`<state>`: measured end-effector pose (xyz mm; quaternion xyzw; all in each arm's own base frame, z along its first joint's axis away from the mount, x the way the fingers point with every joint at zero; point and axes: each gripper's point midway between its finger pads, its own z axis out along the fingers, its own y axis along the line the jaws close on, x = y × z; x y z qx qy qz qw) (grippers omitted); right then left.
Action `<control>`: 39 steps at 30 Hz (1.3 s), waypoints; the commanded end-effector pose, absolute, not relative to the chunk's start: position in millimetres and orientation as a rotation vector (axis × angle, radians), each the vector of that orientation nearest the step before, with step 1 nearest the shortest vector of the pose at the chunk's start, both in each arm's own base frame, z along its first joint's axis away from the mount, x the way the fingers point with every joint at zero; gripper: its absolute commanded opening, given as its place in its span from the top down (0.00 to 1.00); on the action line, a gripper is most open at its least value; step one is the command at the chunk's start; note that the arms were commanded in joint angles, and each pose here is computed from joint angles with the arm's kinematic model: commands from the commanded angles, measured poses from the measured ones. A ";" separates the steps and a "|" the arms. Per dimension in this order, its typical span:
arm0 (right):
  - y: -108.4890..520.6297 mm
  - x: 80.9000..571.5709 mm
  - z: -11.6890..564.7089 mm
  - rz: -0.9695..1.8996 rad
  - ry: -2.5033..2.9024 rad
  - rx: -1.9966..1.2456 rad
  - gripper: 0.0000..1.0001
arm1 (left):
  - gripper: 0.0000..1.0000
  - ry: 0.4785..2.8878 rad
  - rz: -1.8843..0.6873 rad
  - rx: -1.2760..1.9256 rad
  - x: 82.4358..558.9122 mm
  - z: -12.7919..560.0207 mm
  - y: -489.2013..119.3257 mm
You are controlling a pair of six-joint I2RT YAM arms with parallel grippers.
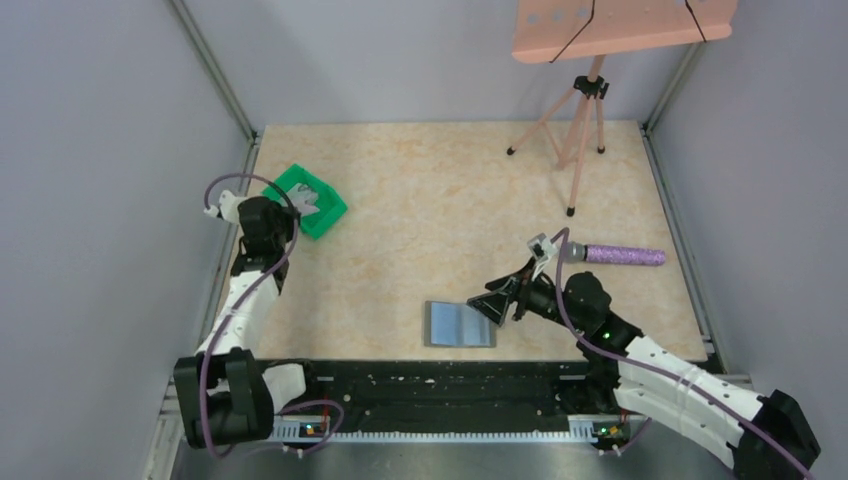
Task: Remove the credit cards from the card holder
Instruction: Place the credit card in the storage box.
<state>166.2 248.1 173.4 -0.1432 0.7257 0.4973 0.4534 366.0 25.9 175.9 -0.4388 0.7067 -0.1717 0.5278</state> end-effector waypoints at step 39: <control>260.4 178.3 133.7 1.195 1.864 -0.399 0.14 | 1.00 1.764 -0.404 -0.959 494.8 151.9 113.2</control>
